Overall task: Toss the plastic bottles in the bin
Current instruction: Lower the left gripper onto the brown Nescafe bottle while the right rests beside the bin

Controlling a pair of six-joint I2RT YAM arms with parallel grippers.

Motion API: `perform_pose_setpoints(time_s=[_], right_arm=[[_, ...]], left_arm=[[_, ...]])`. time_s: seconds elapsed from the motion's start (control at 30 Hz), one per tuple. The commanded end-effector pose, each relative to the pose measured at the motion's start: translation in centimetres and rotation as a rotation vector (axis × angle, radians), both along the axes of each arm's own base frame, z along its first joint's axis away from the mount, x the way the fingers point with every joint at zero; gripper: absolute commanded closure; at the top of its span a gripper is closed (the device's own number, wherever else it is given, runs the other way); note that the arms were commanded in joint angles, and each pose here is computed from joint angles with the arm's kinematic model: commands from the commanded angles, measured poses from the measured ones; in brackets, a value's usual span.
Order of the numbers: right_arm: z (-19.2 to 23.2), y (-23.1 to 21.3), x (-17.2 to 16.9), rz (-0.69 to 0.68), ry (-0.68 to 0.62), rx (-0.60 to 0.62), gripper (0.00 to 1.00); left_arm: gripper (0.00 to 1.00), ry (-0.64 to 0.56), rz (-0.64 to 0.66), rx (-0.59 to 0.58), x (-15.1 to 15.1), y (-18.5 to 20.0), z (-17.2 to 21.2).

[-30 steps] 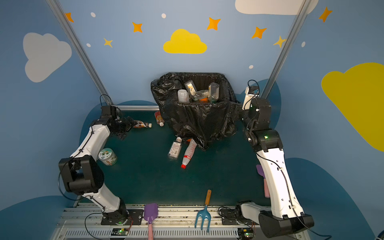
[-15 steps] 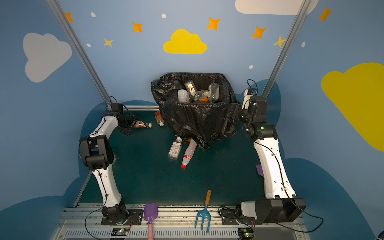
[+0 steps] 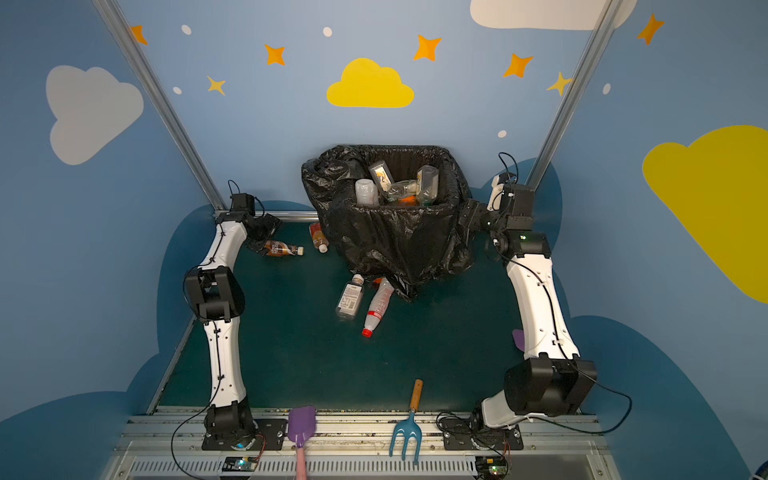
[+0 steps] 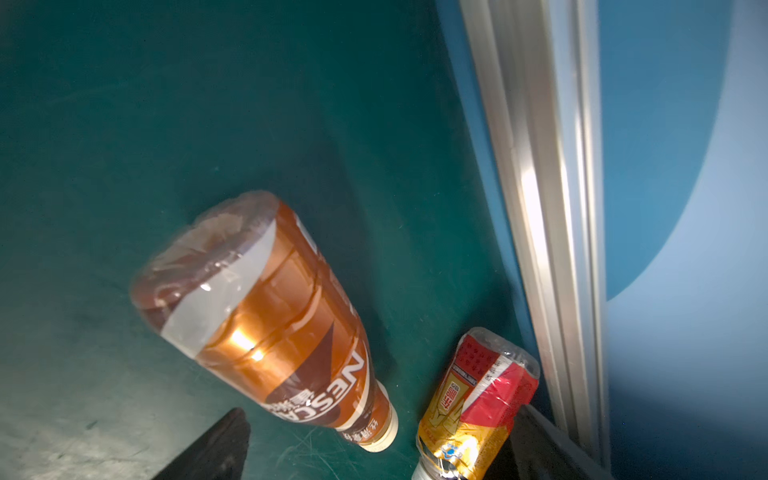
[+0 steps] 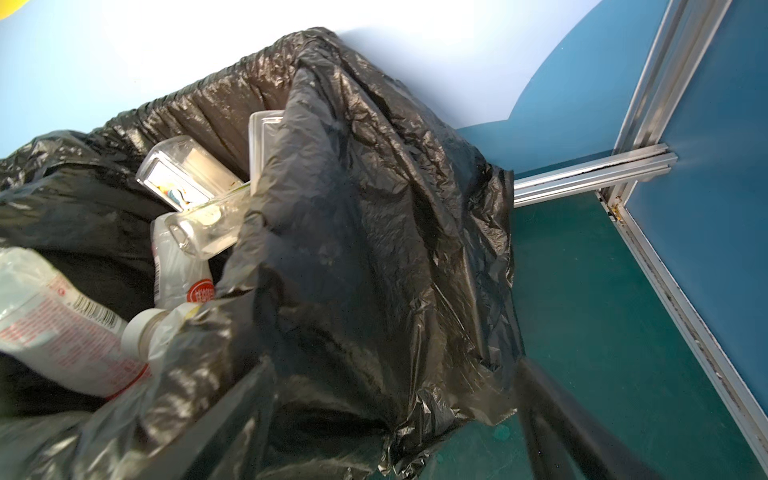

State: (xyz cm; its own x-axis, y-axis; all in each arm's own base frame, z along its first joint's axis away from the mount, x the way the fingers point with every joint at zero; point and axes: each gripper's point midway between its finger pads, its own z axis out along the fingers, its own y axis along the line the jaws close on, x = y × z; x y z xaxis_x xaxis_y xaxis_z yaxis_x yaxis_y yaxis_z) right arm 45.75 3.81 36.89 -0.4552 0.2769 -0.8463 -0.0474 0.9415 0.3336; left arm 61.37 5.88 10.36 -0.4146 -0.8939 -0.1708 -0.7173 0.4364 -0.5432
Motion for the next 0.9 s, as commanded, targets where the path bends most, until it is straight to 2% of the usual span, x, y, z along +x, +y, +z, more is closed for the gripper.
perform_pose_setpoints(time_s=[0.0, 0.37, 0.7, 0.87], right_arm=[[1.2, -0.4, 0.5, -0.006, -0.029, 0.042, 0.12], [-0.1, -1.1, 2.7, -0.007, 0.014, 0.140, 0.12], [-1.3, -1.1, 4.1, 0.020, 0.057, 0.189, 0.12], [-1.7, -1.9, 4.3, 0.009, 0.077, 0.205, 0.12]], left_arm=[[0.02, 0.060, 0.017, 0.035, -1.1, 0.0, -0.3], [0.02, 0.105, 0.041, 0.021, -3.3, -0.3, -2.5], [0.02, 0.051, 0.107, 0.031, -0.7, 1.1, -3.0], [0.02, 0.075, 0.117, 0.012, -0.3, 1.0, -4.2]])
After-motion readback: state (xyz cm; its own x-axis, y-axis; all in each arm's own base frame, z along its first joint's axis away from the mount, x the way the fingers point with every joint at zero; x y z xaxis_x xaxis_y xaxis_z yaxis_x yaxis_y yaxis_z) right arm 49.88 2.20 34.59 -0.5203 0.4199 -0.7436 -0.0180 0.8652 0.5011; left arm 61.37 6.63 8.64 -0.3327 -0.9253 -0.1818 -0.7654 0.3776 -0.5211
